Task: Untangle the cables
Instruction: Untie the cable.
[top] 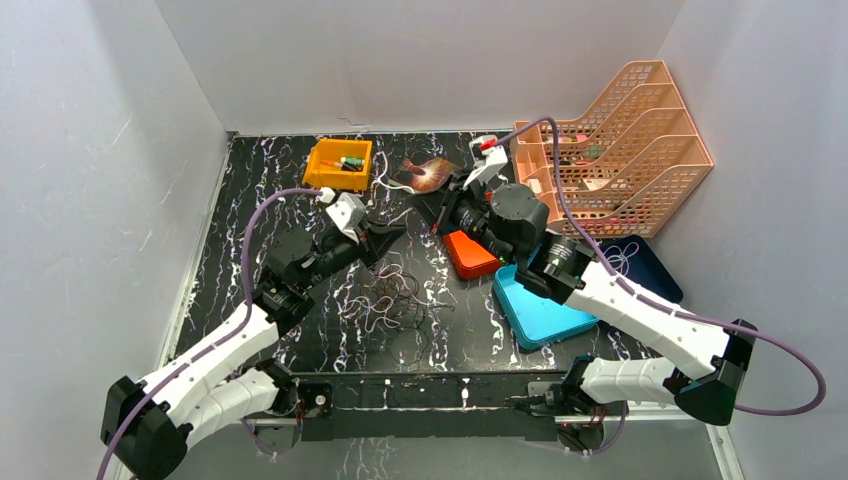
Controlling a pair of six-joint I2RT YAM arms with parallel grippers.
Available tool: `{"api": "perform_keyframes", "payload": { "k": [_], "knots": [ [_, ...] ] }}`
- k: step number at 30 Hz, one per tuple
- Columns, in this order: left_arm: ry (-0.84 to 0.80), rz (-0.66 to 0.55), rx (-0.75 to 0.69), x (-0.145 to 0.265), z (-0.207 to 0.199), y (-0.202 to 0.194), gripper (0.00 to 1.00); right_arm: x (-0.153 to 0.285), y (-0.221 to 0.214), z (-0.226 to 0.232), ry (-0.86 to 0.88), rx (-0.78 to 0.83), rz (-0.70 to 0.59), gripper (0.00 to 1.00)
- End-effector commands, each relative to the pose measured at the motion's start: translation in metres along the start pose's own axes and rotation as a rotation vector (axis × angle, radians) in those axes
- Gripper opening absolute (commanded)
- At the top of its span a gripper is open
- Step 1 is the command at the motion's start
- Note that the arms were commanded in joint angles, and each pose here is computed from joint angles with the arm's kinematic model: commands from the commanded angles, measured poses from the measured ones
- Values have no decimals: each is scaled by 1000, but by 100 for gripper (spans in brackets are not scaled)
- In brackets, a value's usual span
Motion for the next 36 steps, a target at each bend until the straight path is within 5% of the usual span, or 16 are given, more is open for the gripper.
{"api": "perform_keyframes", "payload": {
  "k": [1, 9, 15, 21, 30, 36],
  "knots": [
    [26, -8, -50, 10, -2, 14, 0, 17, 32, -6, -64, 26, -126, 0],
    [35, 5, -59, 15, -3, 17, 0, 23, 31, -12, -97, 45, -131, 3],
    [44, 18, -55, 15, -3, 18, 0, 34, 30, -15, -77, 87, -141, 39],
    [90, 41, -17, 9, -1, 33, 0, 53, 9, -18, 21, 175, -133, 63],
    [279, 126, 121, -2, 9, 67, 0, 48, -53, -20, 214, 330, -22, 75],
    [285, 118, 159, -3, 4, 83, 0, 15, -64, -10, 288, 356, -58, 78]
  ]
}}
Point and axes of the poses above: each gripper's point midway between its finger pads, its own x axis back along the fingers, its own z axis along the line the jaws close on, y = z × x, the point moved 5 cm from there along x, back along the fingers, and after that the axes turned 8 degrees about x, right-handed, at the moved point
